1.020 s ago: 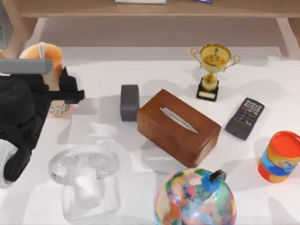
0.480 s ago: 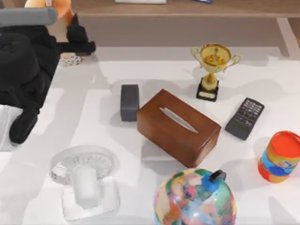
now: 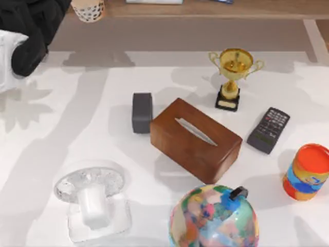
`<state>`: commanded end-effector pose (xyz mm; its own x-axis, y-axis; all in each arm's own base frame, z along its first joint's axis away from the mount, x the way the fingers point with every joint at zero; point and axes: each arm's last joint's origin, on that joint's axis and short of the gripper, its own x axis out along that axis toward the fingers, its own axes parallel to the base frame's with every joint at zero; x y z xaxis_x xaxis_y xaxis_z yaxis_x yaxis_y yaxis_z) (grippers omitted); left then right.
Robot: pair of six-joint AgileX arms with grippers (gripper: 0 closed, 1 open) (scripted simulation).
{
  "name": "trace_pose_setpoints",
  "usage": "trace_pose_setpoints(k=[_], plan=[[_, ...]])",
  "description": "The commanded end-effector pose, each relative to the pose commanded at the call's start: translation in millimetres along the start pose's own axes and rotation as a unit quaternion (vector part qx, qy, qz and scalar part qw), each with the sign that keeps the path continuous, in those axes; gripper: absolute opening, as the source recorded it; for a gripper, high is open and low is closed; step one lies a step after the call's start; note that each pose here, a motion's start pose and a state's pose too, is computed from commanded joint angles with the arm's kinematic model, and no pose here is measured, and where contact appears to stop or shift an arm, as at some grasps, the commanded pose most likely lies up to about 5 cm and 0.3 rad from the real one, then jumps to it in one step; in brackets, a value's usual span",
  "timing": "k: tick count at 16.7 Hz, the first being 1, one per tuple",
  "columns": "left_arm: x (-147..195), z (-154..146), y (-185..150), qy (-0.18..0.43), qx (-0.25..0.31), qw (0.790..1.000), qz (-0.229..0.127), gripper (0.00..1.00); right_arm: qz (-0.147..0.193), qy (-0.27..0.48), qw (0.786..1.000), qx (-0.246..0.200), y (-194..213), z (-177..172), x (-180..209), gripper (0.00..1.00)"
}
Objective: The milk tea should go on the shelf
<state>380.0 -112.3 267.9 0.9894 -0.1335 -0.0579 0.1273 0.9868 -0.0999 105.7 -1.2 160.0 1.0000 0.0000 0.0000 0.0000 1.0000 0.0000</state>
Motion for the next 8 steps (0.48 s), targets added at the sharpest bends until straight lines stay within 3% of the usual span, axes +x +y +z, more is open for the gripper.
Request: trace_pose_setpoints(k=[8], plan=[[38.0, 44.2, -2.3, 0.079, 0.035, 0.995, 0.051, 0.00, 0.000, 0.000, 1.000, 0.000, 0.0, 0.0, 0.0, 1.00]])
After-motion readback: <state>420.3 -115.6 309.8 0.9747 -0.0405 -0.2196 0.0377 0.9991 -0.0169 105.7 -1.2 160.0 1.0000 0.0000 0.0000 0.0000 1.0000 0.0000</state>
